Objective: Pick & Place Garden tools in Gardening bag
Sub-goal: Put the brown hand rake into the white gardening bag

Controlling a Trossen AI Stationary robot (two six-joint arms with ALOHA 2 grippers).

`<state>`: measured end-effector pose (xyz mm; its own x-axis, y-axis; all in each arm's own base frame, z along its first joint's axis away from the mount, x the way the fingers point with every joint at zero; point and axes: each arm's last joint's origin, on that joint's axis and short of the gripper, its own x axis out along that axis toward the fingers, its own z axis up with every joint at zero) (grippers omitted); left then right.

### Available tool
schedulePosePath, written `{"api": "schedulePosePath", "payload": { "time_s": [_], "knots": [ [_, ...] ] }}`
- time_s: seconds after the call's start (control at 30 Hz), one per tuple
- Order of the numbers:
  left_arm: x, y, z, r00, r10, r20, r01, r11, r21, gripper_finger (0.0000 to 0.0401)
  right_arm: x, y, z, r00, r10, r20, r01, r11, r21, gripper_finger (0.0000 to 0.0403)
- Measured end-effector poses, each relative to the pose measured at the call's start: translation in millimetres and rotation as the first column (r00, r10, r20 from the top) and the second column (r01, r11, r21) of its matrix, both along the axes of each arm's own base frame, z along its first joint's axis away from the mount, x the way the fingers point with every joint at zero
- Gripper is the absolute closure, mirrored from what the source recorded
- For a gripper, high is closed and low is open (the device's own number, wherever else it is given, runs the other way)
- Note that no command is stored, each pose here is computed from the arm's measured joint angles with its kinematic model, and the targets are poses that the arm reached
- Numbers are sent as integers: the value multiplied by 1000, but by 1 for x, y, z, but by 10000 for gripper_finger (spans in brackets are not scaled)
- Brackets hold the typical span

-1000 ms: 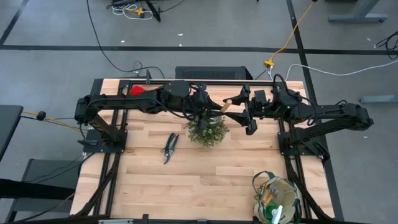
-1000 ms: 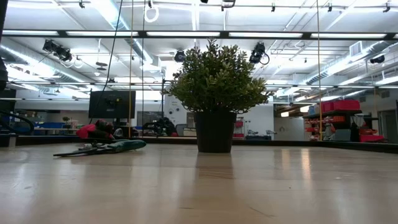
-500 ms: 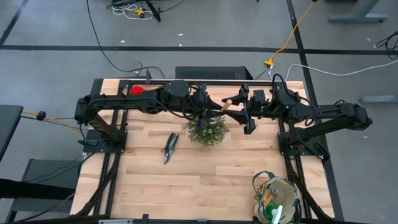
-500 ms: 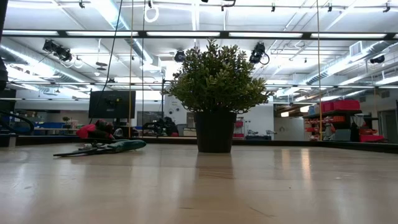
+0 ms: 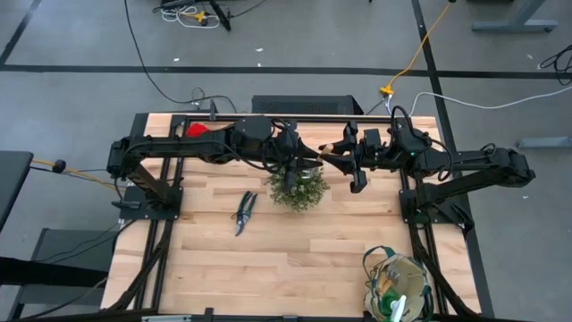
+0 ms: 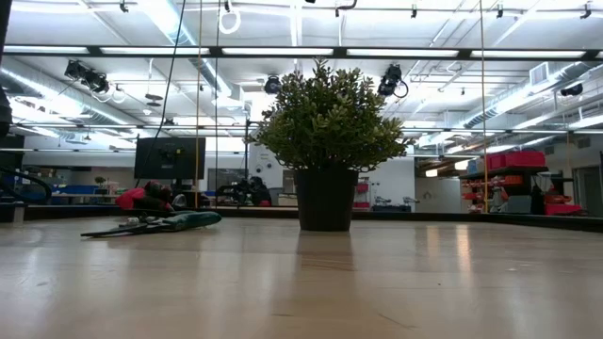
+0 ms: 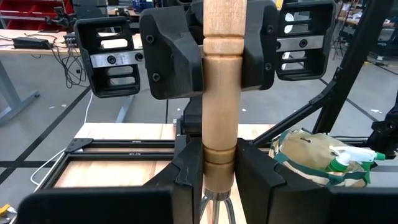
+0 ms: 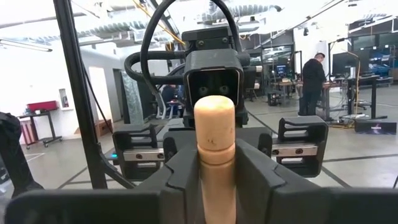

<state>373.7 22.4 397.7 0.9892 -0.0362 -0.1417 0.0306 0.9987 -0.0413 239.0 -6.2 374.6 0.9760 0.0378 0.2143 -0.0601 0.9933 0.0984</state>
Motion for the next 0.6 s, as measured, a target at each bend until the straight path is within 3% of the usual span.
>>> {"api": "schedulePosePath", "payload": {
  "time_s": [0.37,0.6],
  "knots": [
    [0,0,0,1000,-12,-1,12,1000,-17,322,0,0,0,1000,15,-3,-15,1000,-15,323],
    [0,-1,0,1000,-32,0,32,999,-15,277,0,1,-2,999,29,-18,-29,999,-21,323]
  ]
}}
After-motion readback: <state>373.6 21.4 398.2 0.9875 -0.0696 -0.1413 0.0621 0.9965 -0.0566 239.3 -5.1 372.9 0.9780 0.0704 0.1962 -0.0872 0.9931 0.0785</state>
